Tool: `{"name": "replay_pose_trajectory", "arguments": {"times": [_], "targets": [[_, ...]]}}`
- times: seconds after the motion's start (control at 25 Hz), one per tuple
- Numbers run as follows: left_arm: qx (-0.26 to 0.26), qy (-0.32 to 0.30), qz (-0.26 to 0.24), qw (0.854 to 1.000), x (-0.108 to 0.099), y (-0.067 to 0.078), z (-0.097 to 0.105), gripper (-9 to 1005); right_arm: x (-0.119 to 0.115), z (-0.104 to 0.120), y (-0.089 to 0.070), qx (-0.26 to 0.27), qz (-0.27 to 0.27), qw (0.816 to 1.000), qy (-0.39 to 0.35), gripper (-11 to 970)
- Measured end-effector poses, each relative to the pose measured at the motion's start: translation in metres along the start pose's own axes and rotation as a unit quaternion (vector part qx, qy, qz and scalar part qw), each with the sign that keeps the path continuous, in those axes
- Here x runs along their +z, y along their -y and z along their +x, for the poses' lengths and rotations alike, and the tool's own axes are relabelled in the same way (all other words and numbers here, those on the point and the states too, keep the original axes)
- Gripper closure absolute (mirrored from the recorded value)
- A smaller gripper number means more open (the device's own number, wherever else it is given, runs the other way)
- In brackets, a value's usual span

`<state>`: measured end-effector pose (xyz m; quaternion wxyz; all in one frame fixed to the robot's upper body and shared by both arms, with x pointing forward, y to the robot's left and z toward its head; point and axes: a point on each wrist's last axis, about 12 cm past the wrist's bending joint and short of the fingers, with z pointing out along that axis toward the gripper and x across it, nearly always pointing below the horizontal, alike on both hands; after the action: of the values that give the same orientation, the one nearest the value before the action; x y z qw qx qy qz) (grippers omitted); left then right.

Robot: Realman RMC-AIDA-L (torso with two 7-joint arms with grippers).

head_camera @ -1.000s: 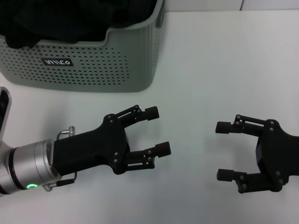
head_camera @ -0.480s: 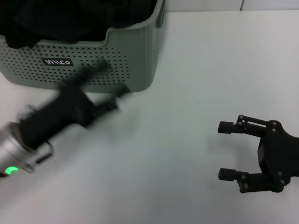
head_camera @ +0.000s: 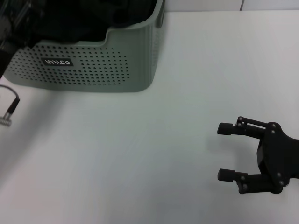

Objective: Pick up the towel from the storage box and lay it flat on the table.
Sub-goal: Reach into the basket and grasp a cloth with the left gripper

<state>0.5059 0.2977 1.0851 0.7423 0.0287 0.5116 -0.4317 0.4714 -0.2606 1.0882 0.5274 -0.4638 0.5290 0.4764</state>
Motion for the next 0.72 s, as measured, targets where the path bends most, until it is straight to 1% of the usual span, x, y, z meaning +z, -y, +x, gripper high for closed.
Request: {"name": "replay_pose_trajectory", "arguments": {"times": [0.12, 0.32, 0.48, 0.72], "targets": [[-0.009, -0.004, -0.026, 1.0, 0.014, -0.005, 0.007, 152, -0.001, 0.001, -0.001, -0.005, 0.002, 1.0, 0.003, 107], [-0.017, -0.022, -0.085, 0.996, 0.027, -0.016, 0.019, 156, -0.001, 0.0, -0.002, -0.004, -0.002, 1.0, 0.011, 107], [-0.02, -0.034, -0.111, 0.993, 0.033, -0.021, 0.024, 160, -0.002, -0.001, -0.002, -0.005, 0.001, 1.0, 0.014, 107], [-0.025, -0.024, -0.139, 0.99, 0.03, -0.025, 0.024, 165, -0.002, -0.001, -0.002, -0.006, 0.001, 1.0, 0.015, 107]]}}
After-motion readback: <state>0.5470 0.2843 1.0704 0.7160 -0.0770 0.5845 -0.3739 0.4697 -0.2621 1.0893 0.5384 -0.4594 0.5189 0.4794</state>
